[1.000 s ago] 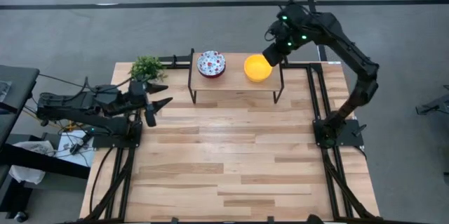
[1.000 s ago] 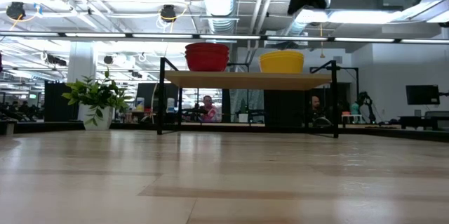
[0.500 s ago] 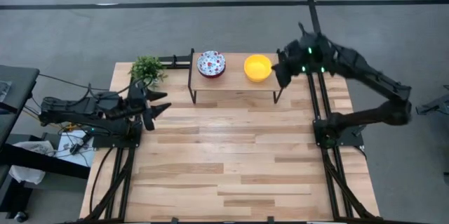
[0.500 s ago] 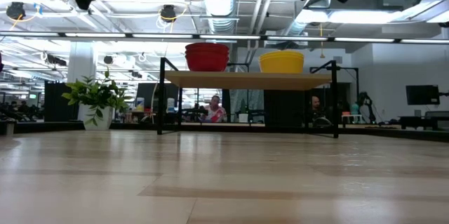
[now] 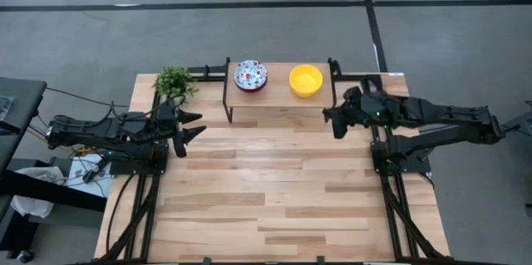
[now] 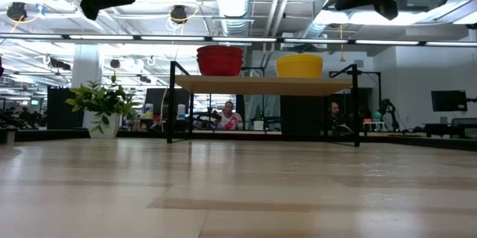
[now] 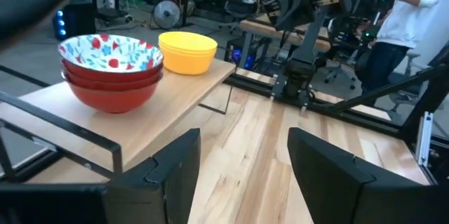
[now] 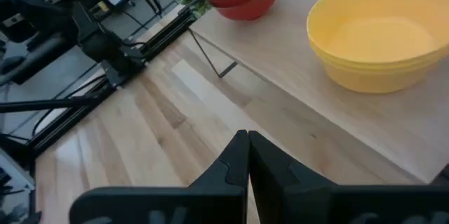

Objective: Pick & Place Mini bowls
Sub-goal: Return to Home Position

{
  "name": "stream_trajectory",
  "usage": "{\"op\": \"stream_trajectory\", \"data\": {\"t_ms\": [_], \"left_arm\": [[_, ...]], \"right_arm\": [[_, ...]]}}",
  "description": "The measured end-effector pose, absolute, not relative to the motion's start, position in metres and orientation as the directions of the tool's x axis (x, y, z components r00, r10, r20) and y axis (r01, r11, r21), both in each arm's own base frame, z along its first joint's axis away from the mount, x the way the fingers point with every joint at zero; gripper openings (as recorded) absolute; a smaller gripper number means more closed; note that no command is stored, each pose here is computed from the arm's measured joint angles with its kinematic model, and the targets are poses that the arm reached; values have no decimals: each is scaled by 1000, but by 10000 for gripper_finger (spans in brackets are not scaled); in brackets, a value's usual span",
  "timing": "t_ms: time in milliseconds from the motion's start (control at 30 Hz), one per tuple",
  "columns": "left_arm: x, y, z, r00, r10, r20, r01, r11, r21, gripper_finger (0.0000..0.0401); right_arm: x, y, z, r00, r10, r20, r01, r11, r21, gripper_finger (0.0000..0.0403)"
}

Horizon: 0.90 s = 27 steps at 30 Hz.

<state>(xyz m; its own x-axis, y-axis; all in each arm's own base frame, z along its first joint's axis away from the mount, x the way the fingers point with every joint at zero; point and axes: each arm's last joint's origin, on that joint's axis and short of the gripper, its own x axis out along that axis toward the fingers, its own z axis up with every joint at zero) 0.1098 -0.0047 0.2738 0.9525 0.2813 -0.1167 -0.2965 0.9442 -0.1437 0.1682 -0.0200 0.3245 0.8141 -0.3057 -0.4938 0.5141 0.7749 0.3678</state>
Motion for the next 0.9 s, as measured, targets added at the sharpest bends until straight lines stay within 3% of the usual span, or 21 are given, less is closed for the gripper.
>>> {"op": "stream_trajectory", "data": {"t_ms": [233,400,767,900], "left_arm": [[113,-5,262,950,280,-136,-300,940,-163,214],[114,-5,259,949,282,-140,-304,936,-175,214],[114,-5,259,950,282,-134,-303,936,-178,214],[114,-5,259,950,282,-134,-303,936,-178,214]], "right_arm": [[159,-3,316,799,-385,-462,546,786,289,0],[151,4,319,825,-345,-448,499,817,290,0],[141,7,324,861,-284,-421,472,753,458,0],[141,8,324,871,-241,-427,435,783,445,0]]}}
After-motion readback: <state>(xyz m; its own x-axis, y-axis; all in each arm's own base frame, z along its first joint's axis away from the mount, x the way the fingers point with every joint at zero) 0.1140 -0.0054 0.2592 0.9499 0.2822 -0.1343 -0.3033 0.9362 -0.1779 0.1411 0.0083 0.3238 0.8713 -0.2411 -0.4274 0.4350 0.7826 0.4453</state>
